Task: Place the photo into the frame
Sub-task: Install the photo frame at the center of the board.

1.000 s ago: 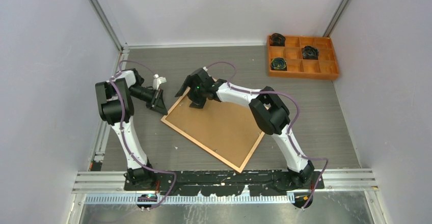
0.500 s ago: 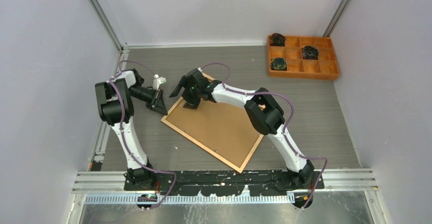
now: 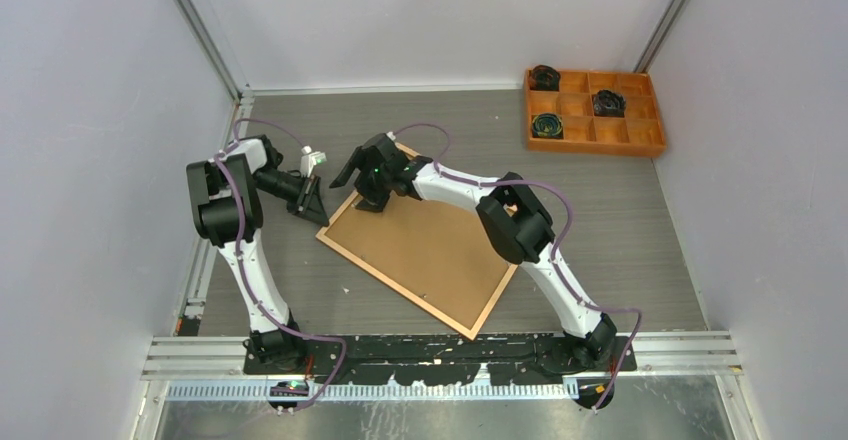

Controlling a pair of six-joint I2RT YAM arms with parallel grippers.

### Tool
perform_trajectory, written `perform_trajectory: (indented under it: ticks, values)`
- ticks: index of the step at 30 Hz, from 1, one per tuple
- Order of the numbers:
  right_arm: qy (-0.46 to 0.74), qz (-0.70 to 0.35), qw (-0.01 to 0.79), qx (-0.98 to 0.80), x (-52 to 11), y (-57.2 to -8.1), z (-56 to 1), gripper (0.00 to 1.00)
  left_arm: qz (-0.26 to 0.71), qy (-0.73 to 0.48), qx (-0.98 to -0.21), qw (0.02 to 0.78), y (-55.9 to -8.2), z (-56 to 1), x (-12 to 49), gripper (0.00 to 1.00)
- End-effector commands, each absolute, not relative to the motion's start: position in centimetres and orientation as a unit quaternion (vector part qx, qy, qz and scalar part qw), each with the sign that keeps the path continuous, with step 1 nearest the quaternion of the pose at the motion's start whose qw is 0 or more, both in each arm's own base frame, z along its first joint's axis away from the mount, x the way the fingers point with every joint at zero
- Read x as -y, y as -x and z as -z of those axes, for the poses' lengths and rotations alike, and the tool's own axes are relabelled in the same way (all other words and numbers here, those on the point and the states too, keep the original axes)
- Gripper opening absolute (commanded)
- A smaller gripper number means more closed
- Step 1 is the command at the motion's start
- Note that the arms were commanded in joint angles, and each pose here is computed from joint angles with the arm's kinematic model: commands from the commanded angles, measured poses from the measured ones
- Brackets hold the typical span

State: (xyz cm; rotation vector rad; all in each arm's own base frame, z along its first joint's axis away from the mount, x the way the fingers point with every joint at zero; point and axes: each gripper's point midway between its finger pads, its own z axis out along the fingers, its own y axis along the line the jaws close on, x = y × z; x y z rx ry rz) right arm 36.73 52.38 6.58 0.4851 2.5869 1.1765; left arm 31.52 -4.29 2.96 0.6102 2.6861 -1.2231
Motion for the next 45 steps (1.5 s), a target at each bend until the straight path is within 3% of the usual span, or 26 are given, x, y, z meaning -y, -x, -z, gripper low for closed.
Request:
perform_trajectory:
  ticks: [1,28,35,40,42,45]
  values:
    - [-0.186,-0.389,0.128,-0.893,-52.3,-36.8,-5.0,0.89,0.381,-0.225,-0.893,0.075,-31.9,-2.9,4.1,0.18]
    - [-0.197,-0.376,0.171,-0.889,-52.0,-38.5,-5.2,0.88,0.375,-0.231,-0.894,0.076,-32.0,-3.2,4.1,0.18]
    - [-0.134,-0.411,0.188,-0.882,-51.7,-37.1,-9.9,0.89,0.369,-0.233,-0.897,0.072,-31.8,-4.0,3.8,0.19]
    - [0.007,-0.381,0.211,-0.9,-47.3,-32.0,-12.5,0.89,0.354,-0.241,-0.899,0.088,-31.9,-6.0,3.3,0.36]
    - [0.077,-0.323,0.216,-0.918,-44.7,-28.7,-12.0,0.89,0.346,-0.245,-0.901,0.096,-31.9,-7.0,3.0,0.47]
    - [0.16,-0.243,0.226,-0.93,-41.2,-24.5,-11.0,0.88,0.334,-0.252,-0.902,0.107,-31.5,-8.5,2.8,0.56]
